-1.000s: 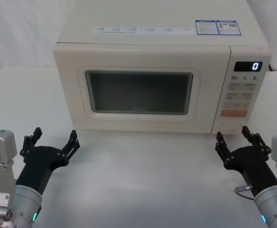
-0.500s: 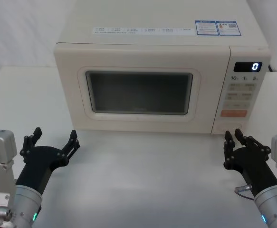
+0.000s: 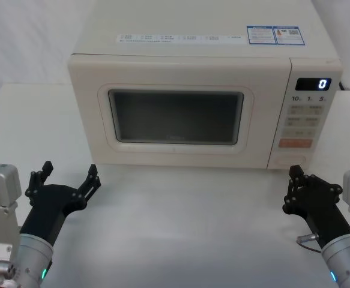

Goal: Press the button to open the microwave door with one hand; close the microwave door with the other hand.

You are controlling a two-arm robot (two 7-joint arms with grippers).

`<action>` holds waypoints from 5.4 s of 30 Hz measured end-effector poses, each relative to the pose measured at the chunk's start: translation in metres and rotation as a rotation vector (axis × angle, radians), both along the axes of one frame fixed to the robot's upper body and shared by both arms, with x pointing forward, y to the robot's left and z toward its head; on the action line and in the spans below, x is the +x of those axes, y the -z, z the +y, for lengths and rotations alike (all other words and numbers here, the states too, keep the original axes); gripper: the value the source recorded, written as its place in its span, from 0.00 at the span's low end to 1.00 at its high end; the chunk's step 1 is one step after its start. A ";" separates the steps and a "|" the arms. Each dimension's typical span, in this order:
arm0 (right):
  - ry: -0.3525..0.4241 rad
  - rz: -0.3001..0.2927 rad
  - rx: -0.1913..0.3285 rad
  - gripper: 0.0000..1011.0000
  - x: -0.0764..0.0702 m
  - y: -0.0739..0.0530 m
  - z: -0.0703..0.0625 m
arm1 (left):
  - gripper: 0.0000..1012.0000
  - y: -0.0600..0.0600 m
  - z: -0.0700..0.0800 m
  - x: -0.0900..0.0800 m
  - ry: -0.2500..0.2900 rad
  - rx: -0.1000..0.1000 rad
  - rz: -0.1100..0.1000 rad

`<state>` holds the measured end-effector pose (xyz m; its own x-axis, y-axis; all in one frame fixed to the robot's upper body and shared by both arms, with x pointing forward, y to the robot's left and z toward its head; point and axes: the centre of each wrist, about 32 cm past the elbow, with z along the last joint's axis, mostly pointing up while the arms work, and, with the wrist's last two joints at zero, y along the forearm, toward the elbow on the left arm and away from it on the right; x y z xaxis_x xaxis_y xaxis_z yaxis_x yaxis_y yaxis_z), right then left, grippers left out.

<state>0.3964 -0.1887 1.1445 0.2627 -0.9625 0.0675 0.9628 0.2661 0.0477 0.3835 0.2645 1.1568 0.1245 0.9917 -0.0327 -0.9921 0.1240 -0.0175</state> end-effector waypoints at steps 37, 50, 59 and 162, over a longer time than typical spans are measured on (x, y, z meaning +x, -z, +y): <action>-0.007 0.000 0.004 0.00 -0.001 0.000 -0.002 | 0.99 0.000 0.000 0.000 0.000 0.000 0.000; -0.056 0.059 0.098 0.00 -0.004 -0.003 -0.027 | 0.99 0.000 0.000 0.000 0.000 0.000 0.000; -0.078 0.115 0.118 0.00 0.003 0.000 -0.037 | 0.99 0.000 0.000 0.000 0.000 0.000 0.000; -0.032 0.159 0.083 0.00 0.087 0.029 -0.029 | 0.99 0.000 0.000 0.000 0.000 0.000 0.000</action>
